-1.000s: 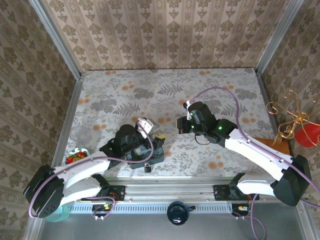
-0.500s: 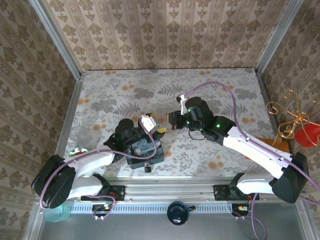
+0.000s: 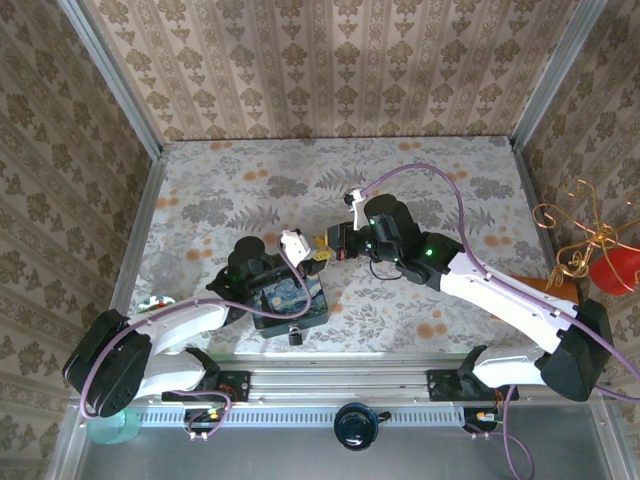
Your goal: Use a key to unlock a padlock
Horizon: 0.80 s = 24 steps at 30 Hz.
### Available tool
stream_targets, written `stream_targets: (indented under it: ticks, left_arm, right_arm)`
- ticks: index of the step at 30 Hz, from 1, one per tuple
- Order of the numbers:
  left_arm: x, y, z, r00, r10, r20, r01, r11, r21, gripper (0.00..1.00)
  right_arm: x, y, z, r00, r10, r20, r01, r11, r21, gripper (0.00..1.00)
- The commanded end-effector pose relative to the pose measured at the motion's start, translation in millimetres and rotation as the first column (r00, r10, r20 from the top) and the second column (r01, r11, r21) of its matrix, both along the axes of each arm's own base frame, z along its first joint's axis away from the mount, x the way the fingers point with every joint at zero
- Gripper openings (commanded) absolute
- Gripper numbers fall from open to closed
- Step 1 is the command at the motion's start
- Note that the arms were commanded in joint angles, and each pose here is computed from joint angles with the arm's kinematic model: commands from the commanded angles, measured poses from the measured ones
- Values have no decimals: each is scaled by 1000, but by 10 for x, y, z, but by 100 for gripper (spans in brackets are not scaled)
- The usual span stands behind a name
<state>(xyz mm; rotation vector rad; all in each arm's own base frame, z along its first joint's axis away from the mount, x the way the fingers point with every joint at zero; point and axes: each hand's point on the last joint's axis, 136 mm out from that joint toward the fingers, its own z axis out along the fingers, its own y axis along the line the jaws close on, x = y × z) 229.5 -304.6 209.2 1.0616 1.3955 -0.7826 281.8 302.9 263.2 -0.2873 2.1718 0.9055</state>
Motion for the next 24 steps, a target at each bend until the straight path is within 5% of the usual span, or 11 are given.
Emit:
stream_targets:
  ticks: [1, 12, 14, 18, 24]
  left_arm:
    - [-29, -2, 169, 999, -27, 36, 28, 999, -44, 18]
    - [77, 100, 162, 998, 39, 45, -37, 999, -36, 0]
    - [134, 136, 141, 996, 73, 54, -73, 997, -8, 0]
    - [263, 205, 17, 986, 141, 94, -150, 984, 100, 0]
    - [441, 293, -109, 956, 212, 203, -258, 937, 235, 0]
  right_arm:
    - [20, 100, 186, 999, 18, 32, -20, 999, 46, 0]
    - [101, 32, 92, 999, -36, 24, 35, 999, 9, 0]
    - [124, 6, 80, 999, -50, 20, 50, 999, 4, 7]
    - [159, -54, 57, 997, -81, -10, 81, 997, -1, 37]
    - [219, -175, -9, 978, -165, -128, 174, 983, 60, 42]
